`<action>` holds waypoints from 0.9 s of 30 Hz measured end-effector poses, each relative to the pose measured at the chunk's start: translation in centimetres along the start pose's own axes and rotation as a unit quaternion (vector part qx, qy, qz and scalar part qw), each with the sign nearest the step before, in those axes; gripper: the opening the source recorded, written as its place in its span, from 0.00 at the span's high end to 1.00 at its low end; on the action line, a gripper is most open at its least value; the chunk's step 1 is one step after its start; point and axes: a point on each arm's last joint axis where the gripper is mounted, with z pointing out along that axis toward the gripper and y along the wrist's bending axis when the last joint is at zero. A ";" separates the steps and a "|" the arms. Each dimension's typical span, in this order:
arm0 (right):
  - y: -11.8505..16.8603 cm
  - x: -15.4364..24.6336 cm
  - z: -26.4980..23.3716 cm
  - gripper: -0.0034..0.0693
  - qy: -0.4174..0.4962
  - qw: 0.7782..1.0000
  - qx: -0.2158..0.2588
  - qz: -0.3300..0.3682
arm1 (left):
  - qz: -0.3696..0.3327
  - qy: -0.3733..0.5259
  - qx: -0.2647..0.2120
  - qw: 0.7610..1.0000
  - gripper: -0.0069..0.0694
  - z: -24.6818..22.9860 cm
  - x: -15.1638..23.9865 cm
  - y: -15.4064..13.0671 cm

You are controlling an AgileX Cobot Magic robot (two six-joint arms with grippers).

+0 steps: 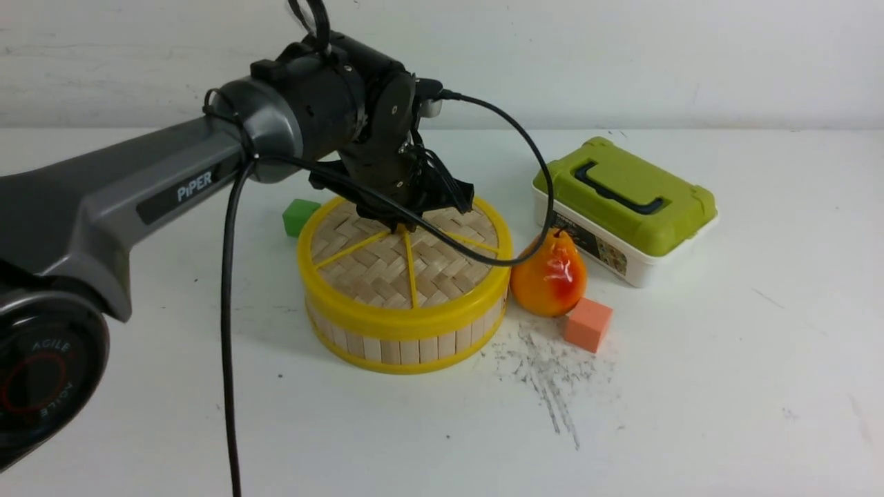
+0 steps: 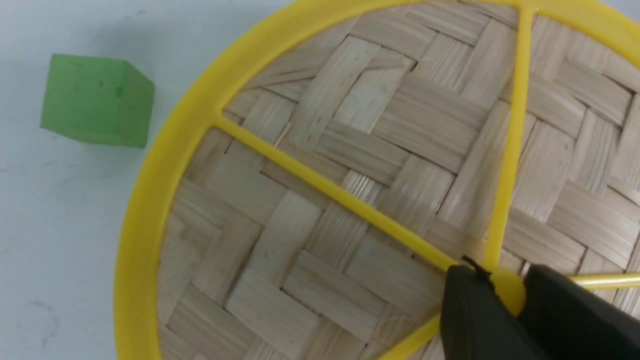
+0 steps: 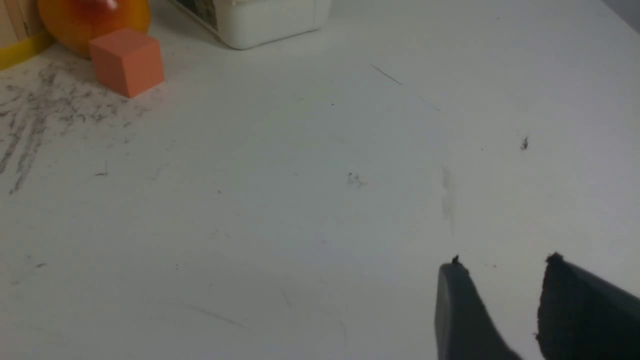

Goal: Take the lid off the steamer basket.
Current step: Use the left arm to lift the lid of the steamer, then use the left arm to place the steamer lid on the table

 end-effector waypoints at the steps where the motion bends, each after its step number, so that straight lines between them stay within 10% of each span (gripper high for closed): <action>1: 0.0 0.0 0.0 0.62 0.000 1.000 0.000 0.000 | 0.000 -0.004 0.000 1.000 0.78 -0.3 -0.2 0.0; 12: 0.0 0.0 0.0 0.62 0.000 1.000 0.000 0.000 | -0.022 -0.122 -0.002 0.992 0.78 -11.5 -3.5 3.0; 27: 0.0 0.0 0.0 0.62 0.000 1.000 0.000 0.000 | -0.166 -0.050 -0.143 0.974 0.78 -12.3 0.2 21.0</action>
